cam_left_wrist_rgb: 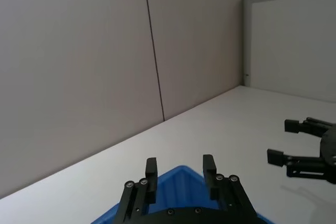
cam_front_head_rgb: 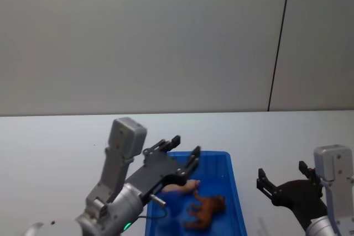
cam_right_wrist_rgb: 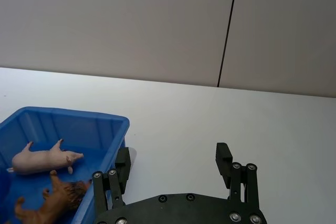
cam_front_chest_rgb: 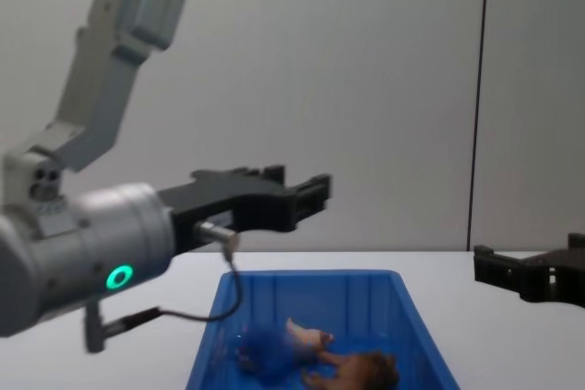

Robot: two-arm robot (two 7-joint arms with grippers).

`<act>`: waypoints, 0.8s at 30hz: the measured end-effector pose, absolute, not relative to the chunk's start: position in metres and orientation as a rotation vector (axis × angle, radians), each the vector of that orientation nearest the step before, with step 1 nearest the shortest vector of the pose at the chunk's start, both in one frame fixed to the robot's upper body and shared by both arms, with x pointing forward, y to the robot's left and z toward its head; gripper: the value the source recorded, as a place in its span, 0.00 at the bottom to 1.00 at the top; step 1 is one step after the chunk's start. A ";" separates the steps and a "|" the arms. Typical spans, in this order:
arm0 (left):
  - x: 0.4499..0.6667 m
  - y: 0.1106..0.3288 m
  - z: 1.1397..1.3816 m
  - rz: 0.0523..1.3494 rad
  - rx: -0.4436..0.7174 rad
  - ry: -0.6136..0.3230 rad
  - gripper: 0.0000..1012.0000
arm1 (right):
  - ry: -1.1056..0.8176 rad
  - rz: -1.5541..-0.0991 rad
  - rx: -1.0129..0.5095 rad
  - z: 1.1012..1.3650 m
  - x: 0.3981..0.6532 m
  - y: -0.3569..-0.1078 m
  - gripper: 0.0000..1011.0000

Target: Pick up the two dolls from the table and place them into the box.

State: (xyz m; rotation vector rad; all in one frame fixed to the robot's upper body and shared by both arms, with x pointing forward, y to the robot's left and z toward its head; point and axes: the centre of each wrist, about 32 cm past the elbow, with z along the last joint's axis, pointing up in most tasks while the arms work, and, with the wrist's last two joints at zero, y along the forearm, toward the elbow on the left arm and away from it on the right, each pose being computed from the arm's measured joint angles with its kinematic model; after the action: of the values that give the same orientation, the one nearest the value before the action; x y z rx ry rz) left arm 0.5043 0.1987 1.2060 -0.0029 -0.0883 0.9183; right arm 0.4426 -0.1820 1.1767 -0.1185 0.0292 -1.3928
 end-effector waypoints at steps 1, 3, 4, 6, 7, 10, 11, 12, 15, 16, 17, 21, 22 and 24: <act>0.506 0.195 1.207 0.908 -0.008 -0.091 0.53 | 0.029 -1.393 -0.119 1.177 0.443 -0.182 0.99; 0.506 0.194 1.208 0.903 -0.009 -0.092 0.61 | 0.029 -1.393 -0.118 1.177 0.443 -0.182 0.99; 0.507 0.191 1.209 0.895 -0.013 -0.095 0.63 | 0.029 -1.393 -0.119 1.177 0.443 -0.182 0.99; 0.509 0.188 1.211 0.884 -0.018 -0.098 0.69 | 0.029 -1.393 -0.119 1.177 0.443 -0.182 0.99; 0.509 0.187 1.211 0.881 -0.020 -0.099 0.73 | 0.029 -1.393 -0.118 1.177 0.443 -0.182 0.99; 0.511 0.183 1.213 0.870 -0.024 -0.102 0.80 | 0.029 -1.393 -0.118 1.177 0.443 -0.182 0.99; 0.511 0.182 1.214 0.867 -0.026 -0.103 0.86 | 0.029 -1.393 -0.118 1.177 0.443 -0.182 0.99; 0.512 0.181 1.214 0.863 -0.028 -0.104 0.88 | 0.029 -1.393 -0.119 1.177 0.443 -0.182 0.99; 0.512 0.178 1.215 0.856 -0.031 -0.106 0.94 | 0.029 -1.393 -0.118 1.177 0.443 -0.182 0.99; 0.513 0.178 1.216 0.854 -0.031 -0.107 0.97 | 0.029 -1.393 -0.118 1.177 0.443 -0.182 0.99; 0.513 0.177 1.216 0.853 -0.032 -0.107 0.99 | 0.029 -1.393 -0.118 1.177 0.443 -0.182 0.99; 0.514 0.175 1.217 0.846 -0.035 -0.110 0.99 | 0.029 -1.393 -0.118 1.177 0.443 -0.182 0.99; 0.514 0.175 1.217 0.845 -0.036 -0.110 0.99 | 0.029 -1.393 -0.119 1.177 0.443 -0.182 0.99; 0.514 0.174 1.218 0.843 -0.037 -0.110 0.99 | 0.029 -1.393 -0.118 1.177 0.443 -0.182 0.99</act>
State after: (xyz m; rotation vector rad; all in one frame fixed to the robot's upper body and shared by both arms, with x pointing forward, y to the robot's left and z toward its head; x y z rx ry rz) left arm 0.5141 0.1742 1.2176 -0.0365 -0.1101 0.8429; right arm 0.4426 -0.1820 1.1767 -0.1185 0.0292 -1.3928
